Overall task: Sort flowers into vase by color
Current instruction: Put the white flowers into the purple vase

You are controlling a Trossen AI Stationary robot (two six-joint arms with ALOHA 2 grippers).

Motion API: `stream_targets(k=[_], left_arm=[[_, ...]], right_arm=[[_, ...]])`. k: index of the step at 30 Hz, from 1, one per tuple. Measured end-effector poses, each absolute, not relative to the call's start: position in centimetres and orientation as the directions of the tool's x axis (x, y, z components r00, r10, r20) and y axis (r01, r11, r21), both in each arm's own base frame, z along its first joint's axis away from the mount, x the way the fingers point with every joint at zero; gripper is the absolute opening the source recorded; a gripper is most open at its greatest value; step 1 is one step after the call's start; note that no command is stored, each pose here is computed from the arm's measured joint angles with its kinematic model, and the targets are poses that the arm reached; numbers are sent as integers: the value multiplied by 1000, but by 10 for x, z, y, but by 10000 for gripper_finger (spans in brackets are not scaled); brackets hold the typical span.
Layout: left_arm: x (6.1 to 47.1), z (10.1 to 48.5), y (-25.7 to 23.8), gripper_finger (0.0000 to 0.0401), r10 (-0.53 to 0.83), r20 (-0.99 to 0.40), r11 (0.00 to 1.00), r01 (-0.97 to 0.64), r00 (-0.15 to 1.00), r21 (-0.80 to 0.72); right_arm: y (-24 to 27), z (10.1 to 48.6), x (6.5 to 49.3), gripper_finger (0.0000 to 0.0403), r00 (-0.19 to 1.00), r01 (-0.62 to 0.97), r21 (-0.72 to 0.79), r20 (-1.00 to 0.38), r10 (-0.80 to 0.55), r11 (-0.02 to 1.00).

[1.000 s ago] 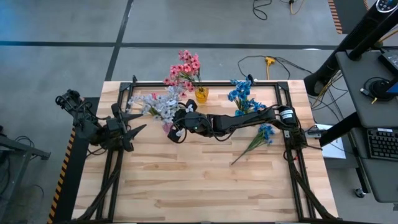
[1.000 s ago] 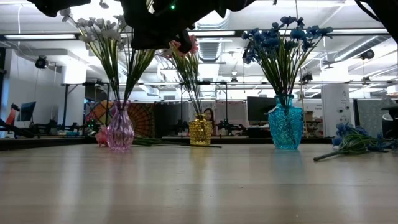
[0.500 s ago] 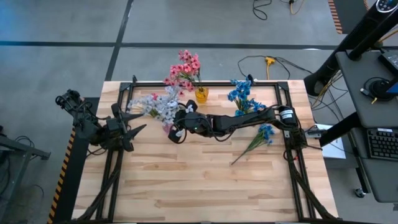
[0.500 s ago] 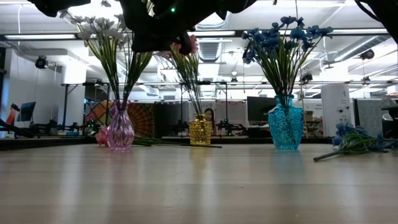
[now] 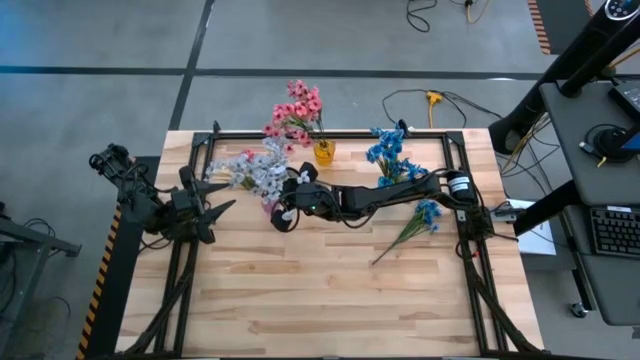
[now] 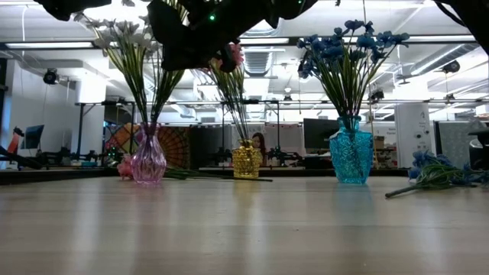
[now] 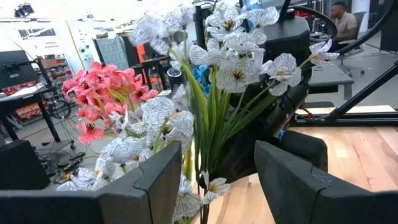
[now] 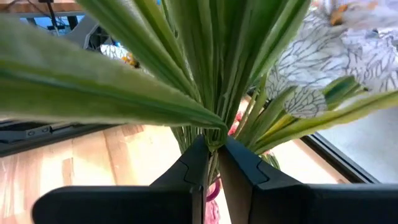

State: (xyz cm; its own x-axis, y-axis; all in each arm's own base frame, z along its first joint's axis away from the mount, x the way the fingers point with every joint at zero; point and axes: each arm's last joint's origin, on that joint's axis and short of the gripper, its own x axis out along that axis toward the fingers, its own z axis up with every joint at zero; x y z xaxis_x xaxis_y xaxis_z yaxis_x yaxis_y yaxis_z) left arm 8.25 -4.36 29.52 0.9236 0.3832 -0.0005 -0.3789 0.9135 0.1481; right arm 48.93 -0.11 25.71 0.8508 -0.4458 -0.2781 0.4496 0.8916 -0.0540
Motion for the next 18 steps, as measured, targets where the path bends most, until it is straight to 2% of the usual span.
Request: stream_targets(k=[13, 18], left_arm=[[83, 295, -44, 187, 383, -1, 914, -379, 924, 148], [83, 295, -44, 187, 383, -1, 913, -379, 924, 148]], right_arm=[[-1, 252, 488, 28, 847, 449, -69, -285, -448, 891], [-1, 252, 488, 55, 849, 447, -75, -280, -449, 892]])
